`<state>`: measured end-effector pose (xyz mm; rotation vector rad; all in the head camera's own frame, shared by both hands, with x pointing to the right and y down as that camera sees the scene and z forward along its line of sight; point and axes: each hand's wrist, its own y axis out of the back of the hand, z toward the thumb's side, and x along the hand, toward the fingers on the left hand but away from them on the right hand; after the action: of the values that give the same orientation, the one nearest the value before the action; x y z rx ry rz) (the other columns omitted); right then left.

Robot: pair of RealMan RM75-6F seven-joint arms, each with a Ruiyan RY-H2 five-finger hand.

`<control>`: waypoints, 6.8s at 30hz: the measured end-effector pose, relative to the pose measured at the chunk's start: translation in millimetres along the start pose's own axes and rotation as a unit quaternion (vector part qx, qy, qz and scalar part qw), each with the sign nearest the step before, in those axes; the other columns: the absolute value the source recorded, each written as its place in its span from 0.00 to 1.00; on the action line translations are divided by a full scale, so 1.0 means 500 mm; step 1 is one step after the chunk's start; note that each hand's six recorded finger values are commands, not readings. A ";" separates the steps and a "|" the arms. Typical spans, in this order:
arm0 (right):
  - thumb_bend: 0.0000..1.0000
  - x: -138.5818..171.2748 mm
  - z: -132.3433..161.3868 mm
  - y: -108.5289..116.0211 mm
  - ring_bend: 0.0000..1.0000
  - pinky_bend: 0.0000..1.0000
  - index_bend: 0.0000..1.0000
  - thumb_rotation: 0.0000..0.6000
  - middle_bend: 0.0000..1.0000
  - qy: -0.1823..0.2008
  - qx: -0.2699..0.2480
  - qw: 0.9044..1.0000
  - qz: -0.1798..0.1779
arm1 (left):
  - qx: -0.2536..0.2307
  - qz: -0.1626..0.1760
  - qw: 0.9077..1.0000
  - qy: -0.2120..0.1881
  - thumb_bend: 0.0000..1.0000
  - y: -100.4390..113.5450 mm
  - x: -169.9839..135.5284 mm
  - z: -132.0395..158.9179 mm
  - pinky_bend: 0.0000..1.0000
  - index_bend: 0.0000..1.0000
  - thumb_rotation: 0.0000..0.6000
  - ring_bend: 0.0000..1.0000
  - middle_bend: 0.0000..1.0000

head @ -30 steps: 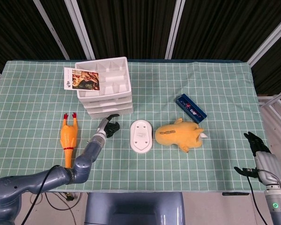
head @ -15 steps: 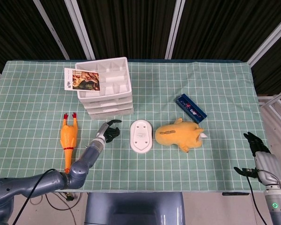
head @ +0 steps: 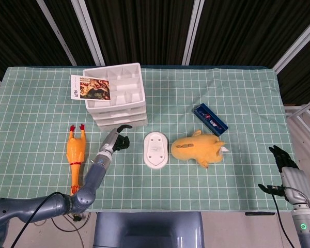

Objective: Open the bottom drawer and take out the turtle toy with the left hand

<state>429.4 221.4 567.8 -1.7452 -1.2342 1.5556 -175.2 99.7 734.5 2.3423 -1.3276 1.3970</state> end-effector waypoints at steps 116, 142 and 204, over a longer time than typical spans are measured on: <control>0.12 -0.004 0.000 -0.001 0.00 0.19 0.00 1.00 0.00 -0.007 -0.005 1.000 0.003 | 0.291 0.045 0.956 0.000 0.30 0.128 -0.131 -0.021 1.00 0.37 1.00 1.00 1.00; 0.12 -0.004 -0.001 -0.001 0.00 0.19 0.00 1.00 0.00 -0.008 -0.013 1.000 0.005 | 0.370 0.028 0.924 0.091 0.30 0.075 -0.026 -0.042 1.00 0.39 1.00 1.00 1.00; 0.12 -0.005 0.001 0.001 0.00 0.19 0.00 1.00 0.00 -0.008 -0.010 1.000 0.002 | 0.411 -0.010 0.912 -0.013 0.52 0.091 -0.221 -0.045 1.00 0.51 1.00 1.00 1.00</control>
<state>429.4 219.0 568.4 -1.7515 -1.2596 1.5684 -244.5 151.7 649.3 2.8152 -0.7735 2.2485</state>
